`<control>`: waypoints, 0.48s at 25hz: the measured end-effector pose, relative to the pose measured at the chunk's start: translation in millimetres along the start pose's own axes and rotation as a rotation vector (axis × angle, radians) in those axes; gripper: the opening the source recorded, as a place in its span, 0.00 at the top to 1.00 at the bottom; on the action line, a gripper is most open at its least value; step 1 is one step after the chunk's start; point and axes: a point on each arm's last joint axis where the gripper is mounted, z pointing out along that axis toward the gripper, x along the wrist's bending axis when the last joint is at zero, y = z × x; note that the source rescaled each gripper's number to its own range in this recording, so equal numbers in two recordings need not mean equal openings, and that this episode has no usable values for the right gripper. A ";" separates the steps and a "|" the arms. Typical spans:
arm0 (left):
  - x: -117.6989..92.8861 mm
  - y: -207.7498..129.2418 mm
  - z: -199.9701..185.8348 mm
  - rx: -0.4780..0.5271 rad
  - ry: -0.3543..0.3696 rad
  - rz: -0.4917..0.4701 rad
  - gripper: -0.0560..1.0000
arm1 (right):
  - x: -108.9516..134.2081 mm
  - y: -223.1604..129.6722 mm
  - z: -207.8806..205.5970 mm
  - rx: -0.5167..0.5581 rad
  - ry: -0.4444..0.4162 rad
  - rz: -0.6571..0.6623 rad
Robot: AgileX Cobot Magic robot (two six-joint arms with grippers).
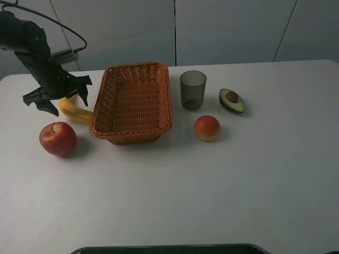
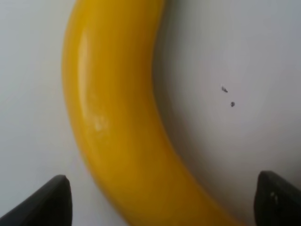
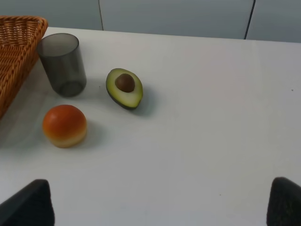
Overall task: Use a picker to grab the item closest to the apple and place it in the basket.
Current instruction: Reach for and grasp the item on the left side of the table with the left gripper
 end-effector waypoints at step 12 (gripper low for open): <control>-1.9 -1.4 21.6 0.003 -0.012 -0.010 0.00 | 0.2 0.3 0.5 0.000 -0.031 0.017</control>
